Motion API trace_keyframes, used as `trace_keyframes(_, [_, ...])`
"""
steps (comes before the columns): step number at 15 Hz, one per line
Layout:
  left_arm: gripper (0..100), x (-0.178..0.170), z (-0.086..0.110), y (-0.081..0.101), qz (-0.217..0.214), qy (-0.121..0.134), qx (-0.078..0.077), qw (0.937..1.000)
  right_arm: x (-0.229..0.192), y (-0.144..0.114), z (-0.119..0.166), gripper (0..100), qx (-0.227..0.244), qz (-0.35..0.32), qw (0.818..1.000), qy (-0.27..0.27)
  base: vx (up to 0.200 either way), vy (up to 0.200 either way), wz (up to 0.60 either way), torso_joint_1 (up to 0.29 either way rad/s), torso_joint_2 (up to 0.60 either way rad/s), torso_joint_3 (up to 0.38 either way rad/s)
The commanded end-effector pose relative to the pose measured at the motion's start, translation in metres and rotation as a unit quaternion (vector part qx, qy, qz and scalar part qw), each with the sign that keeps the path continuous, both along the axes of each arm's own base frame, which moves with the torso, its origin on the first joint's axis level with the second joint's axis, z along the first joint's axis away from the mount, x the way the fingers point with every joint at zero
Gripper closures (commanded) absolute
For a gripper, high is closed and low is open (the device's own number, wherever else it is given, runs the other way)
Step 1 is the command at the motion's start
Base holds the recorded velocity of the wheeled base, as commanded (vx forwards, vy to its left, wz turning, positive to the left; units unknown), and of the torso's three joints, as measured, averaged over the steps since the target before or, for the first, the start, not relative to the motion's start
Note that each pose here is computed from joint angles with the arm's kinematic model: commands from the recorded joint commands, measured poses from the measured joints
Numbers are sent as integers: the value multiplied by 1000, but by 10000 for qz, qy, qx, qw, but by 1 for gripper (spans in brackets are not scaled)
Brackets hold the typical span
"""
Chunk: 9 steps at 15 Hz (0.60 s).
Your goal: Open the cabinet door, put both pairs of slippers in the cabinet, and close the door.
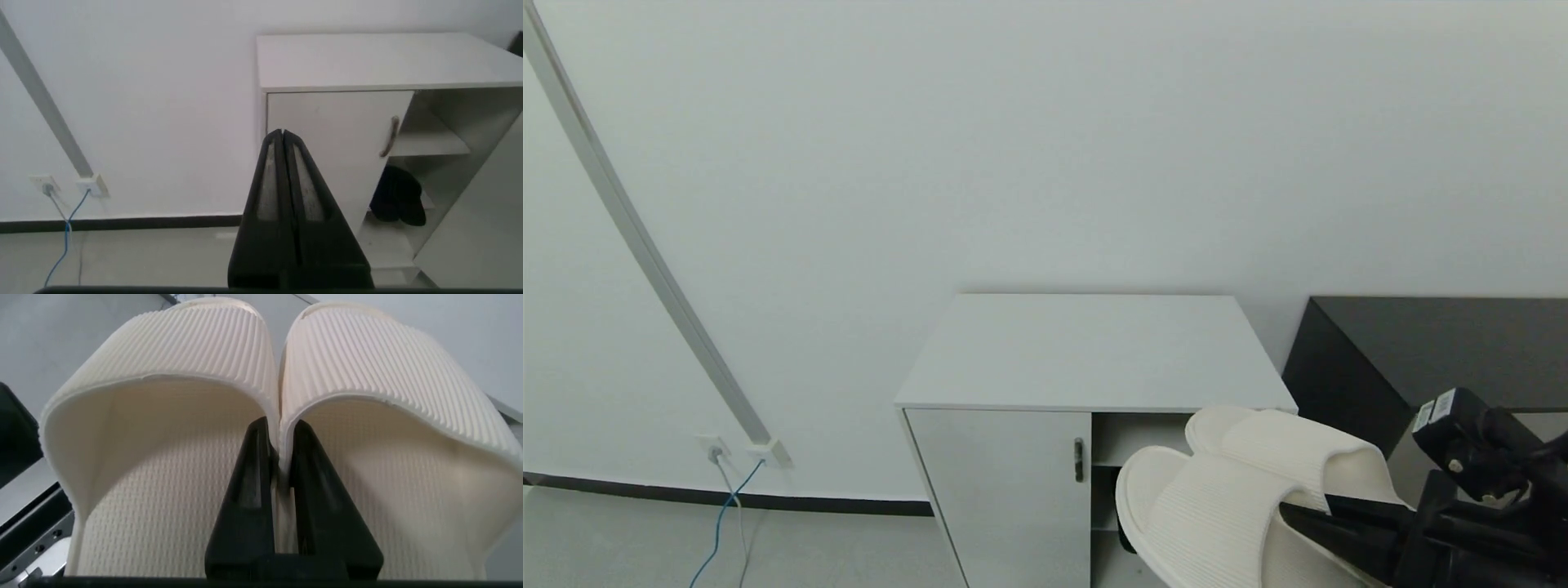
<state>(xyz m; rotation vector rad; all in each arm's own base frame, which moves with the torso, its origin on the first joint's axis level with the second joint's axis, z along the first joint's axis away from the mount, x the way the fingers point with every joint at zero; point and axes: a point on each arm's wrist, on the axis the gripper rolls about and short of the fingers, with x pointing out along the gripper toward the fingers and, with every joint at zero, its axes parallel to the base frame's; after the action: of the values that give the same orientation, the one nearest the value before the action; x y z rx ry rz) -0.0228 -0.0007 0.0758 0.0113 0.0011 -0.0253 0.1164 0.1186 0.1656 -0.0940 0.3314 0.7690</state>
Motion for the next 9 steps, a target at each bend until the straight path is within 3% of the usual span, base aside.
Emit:
trace_keyframes(1, [100, 0, 0, 0, 4, 2, -10, 10000, -5, -1, -1, 100, -69, 128, 9999, -76, 0, 0, 0, 0, 0, 0])
trace_keyframes(7, [100, 0, 0, 0, -4, -6, -26, 10000, -9, 3, -7, 100, -216, 334, 9992, -44, 0, 0, 0, 0, 0, 0])
trace_keyframes(9, [100, 0, 0, 0, 4, -6, -26, 10000, -9, 3, -8, 100, -240, 327, 9992, -25, 0, 0, -300, 9, 6, -1])
